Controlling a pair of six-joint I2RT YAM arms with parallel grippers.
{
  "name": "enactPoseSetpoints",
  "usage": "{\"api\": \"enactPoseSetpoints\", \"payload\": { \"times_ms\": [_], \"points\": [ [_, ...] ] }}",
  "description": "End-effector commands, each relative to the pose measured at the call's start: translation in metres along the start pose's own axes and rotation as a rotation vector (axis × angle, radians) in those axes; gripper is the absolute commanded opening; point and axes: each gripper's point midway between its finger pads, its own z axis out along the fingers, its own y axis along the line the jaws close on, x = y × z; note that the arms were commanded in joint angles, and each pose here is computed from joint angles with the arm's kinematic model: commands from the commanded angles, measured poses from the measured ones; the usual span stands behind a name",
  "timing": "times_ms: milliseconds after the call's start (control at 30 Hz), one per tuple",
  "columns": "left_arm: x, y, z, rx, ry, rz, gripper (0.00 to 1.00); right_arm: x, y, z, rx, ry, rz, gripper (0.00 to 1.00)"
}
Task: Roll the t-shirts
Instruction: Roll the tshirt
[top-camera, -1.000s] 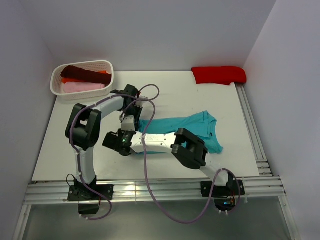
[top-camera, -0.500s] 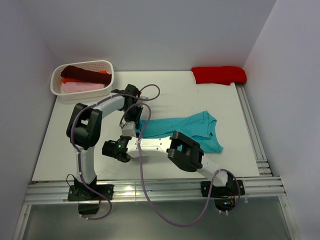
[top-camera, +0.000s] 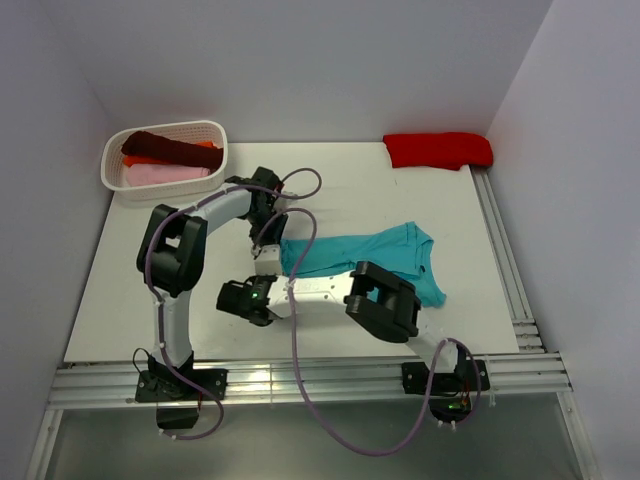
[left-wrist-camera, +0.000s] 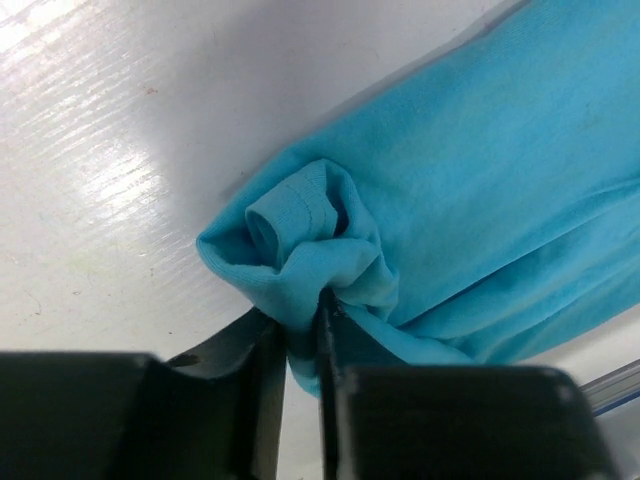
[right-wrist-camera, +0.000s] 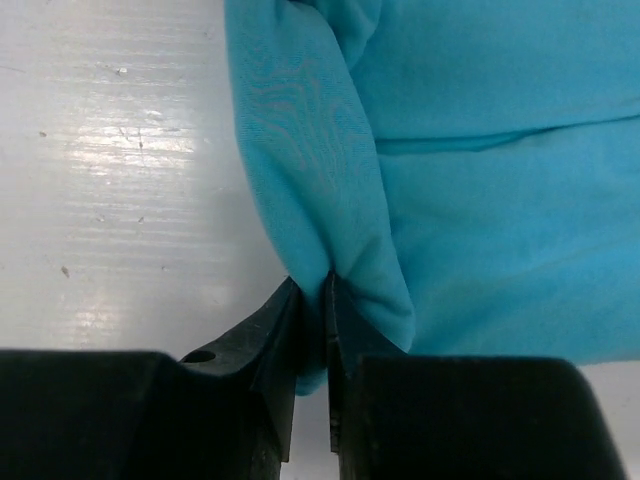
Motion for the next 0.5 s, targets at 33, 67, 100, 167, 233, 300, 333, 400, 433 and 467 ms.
{"api": "enactPoseSetpoints", "payload": {
  "times_ms": [33, 67, 100, 167, 233, 300, 333, 400, 433, 467],
  "points": [
    [-0.033, -0.005, -0.011, 0.024, -0.103, 0.030, 0.28, 0.003, 0.027, -0.014, -0.249, 0.088, 0.215, 0.13],
    [-0.041, -0.004, -0.016, 0.035, -0.122, 0.027, 0.33, -0.010, 0.027, -0.021, -0.294, 0.083, 0.275, 0.12],
    [-0.045, -0.004, -0.020, 0.048, -0.131, 0.023, 0.36, 0.005, 0.020, -0.016, -0.310, 0.121, 0.280, 0.11],
    [-0.050, -0.007, -0.029, 0.110, -0.137, 0.012, 0.46, -0.009, 0.030, -0.021, -0.411, 0.113, 0.393, 0.09],
    [-0.063, -0.002, -0.045, 0.141, -0.166, -0.004, 0.51, -0.015, 0.028, -0.024, -0.505, 0.127, 0.482, 0.09],
    [-0.077, 0.004, -0.062, 0.178, -0.209, -0.016, 0.55, -0.014, 0.015, -0.019, -0.539, 0.143, 0.560, 0.08],
    [-0.080, 0.006, -0.067, 0.190, -0.222, -0.018, 0.57, -0.023, 0.022, -0.026, -0.616, 0.142, 0.615, 0.08],
    [-0.082, 0.011, -0.080, 0.228, -0.245, -0.006, 0.60, -0.017, 0.012, -0.023, -0.644, 0.164, 0.679, 0.08],
    [-0.080, 0.013, -0.083, 0.244, -0.247, -0.004, 0.61, -0.029, 0.013, -0.024, -0.693, 0.144, 0.735, 0.08],
    [-0.078, 0.013, -0.089, 0.248, -0.261, 0.006, 0.61, -0.031, 0.012, -0.027, -0.723, 0.159, 0.778, 0.08]
  ]
}}
